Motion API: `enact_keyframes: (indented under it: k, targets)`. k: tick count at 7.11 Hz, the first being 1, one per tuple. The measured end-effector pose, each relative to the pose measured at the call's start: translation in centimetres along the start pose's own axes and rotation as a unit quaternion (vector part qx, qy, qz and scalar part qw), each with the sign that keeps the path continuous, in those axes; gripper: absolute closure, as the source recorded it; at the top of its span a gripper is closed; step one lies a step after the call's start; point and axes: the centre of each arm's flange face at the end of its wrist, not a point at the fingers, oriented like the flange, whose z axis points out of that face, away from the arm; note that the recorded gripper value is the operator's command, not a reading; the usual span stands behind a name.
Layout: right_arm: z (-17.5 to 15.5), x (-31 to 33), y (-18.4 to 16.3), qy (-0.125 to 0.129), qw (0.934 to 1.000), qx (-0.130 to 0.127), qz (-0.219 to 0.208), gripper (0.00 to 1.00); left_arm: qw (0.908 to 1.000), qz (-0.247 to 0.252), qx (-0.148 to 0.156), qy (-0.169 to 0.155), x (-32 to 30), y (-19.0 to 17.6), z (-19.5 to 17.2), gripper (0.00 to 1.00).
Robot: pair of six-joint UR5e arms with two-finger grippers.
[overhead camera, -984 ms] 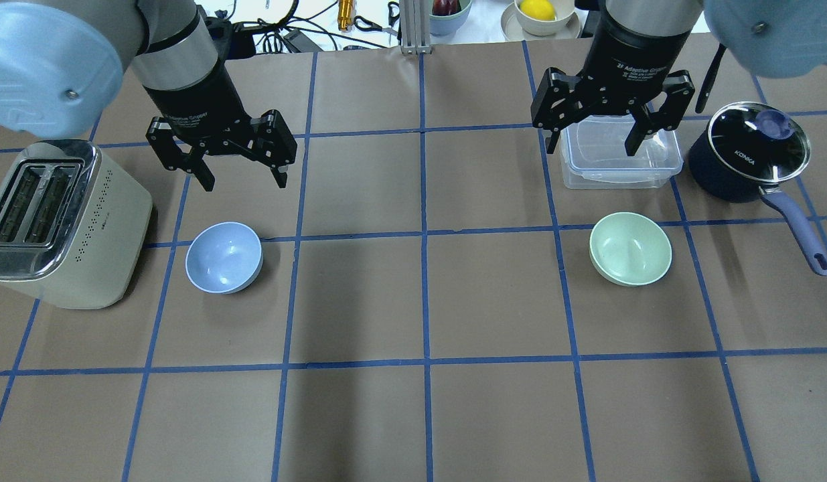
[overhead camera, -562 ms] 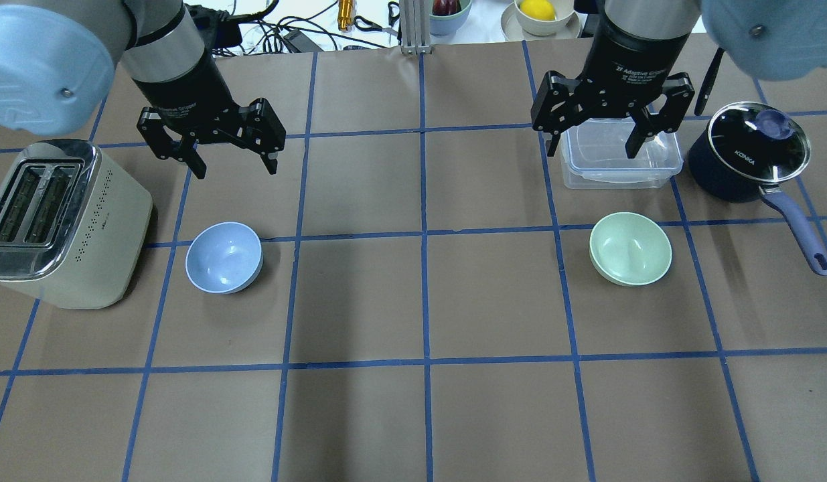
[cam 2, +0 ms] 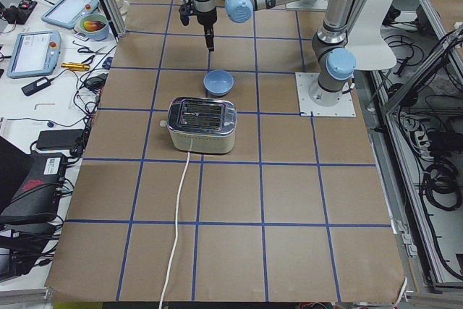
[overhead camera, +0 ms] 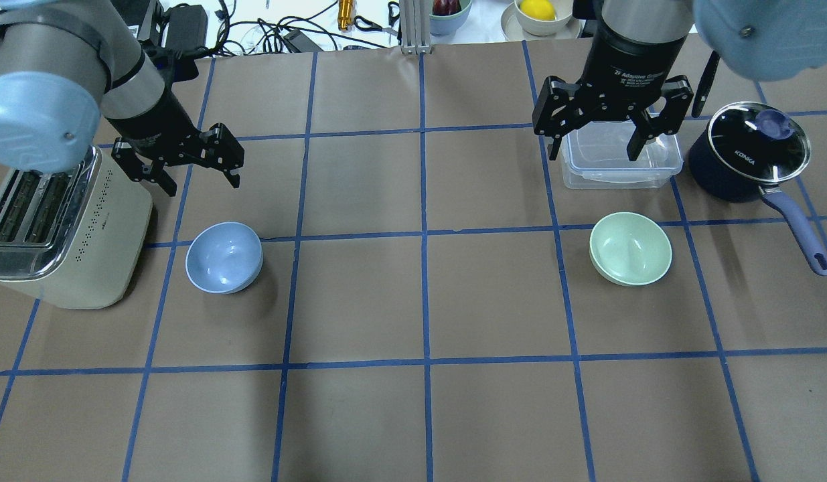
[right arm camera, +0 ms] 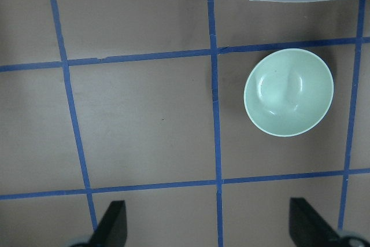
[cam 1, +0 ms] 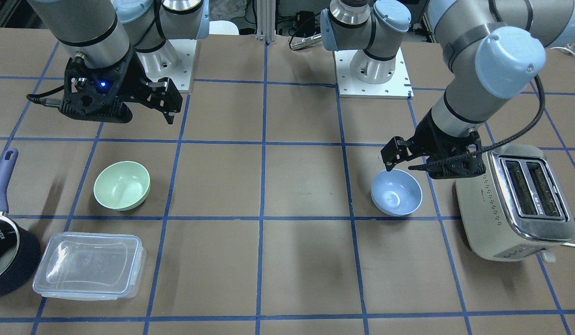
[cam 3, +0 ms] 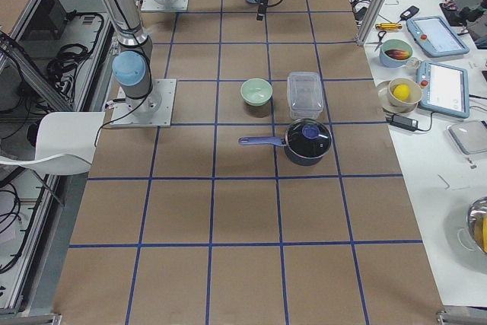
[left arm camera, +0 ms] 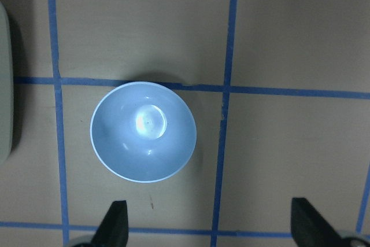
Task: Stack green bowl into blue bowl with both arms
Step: 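Lower the left gripper onto the rim of the light blue bowl and grasp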
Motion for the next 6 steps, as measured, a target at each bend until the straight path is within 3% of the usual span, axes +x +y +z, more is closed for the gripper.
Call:
enact_keyframes:
  k: [6]
  targets:
    - [0.8, 0.0, -0.5, 0.002, 1.0000, -0.008, 0.001, 0.00, 0.9976, -0.054, -0.043, -0.006, -6.9, -2.3, 10.6, 0.00]
